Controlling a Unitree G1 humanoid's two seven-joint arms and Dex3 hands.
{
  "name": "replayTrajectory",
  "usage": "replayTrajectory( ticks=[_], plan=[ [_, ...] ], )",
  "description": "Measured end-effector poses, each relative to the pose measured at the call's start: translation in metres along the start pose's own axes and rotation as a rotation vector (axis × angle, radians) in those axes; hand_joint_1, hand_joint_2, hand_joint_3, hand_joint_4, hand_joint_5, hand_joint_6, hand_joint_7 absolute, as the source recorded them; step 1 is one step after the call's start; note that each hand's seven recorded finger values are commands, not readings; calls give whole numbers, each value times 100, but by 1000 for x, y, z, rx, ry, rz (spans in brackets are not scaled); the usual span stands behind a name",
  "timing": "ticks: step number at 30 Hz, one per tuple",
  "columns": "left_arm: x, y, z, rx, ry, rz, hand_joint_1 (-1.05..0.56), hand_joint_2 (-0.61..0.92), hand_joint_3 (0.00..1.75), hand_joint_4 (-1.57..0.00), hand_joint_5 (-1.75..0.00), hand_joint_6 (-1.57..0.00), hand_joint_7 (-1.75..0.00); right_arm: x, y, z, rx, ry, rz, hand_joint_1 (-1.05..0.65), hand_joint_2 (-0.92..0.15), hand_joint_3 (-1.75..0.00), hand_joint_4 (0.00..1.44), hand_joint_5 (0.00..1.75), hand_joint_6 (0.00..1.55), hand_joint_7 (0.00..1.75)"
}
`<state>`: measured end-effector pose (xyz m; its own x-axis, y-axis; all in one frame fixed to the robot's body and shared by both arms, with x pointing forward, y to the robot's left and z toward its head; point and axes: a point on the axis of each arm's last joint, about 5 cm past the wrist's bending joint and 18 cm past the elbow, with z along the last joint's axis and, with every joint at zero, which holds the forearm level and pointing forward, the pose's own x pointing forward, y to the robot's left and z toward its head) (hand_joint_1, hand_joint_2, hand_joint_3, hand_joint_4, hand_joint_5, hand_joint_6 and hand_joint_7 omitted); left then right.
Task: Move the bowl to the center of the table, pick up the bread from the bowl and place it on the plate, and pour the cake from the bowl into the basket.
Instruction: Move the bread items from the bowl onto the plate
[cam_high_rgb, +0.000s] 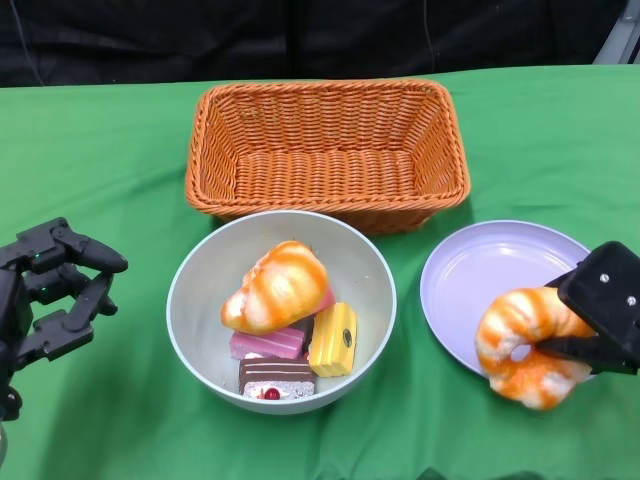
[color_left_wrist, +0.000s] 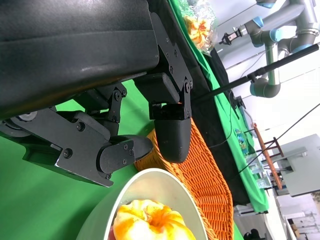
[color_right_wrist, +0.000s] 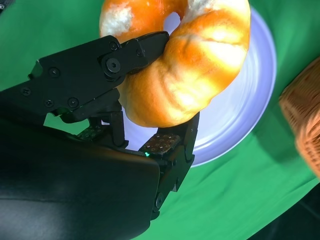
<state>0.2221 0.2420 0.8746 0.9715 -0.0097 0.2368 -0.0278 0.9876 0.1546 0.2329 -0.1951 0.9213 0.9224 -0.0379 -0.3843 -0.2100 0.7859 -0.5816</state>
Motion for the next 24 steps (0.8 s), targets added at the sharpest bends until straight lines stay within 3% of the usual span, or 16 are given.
replayTrajectory(
  ticks=[7, 9, 10, 11, 16, 19, 24],
  plan=[
    [0, 0, 0, 3, 0, -2, -5, 76, 67, -80, -141, -81, -111, 11, 0, 0, -44, -11, -46, -22, -92, -12, 77, 108, 90, 41],
    [0, 0, 0, 7, -2, -3, -5, 76, 66, -80, -141, -82, -111, 15, 0, 1, -53, -6, -49, -23, -92, -11, 79, 98, 92, 33],
    [0, 0, 0, 8, -3, -4, -6, 75, 67, -80, -141, -81, -111, 15, 0, 1, -54, -6, -50, -24, -92, -10, 86, 73, 97, 22],
    [0, 0, -1, 11, -5, -5, -6, 75, 67, -80, -141, -81, -112, 18, 0, 2, -68, -7, -54, -24, -92, -10, 88, 66, 98, 20],
    [-1, 0, -3, 10, 2, -4, -6, 75, 68, -80, -142, -80, -113, 21, 2, 0, -93, 7, -56, -25, -92, -10, 91, 58, 100, 16],
    [-2, 0, -3, 10, 4, -4, -6, 75, 67, -80, -142, -80, -113, 22, 3, 1, -103, 5, -64, -29, -92, -9, 87, 55, 88, 9],
    [-1, 0, -3, 13, 3, -6, -7, 75, 67, -79, -143, -80, -114, 22, 3, 4, -116, -6, -86, -33, -92, -8, 81, 26, 70, 0]
  ],
)
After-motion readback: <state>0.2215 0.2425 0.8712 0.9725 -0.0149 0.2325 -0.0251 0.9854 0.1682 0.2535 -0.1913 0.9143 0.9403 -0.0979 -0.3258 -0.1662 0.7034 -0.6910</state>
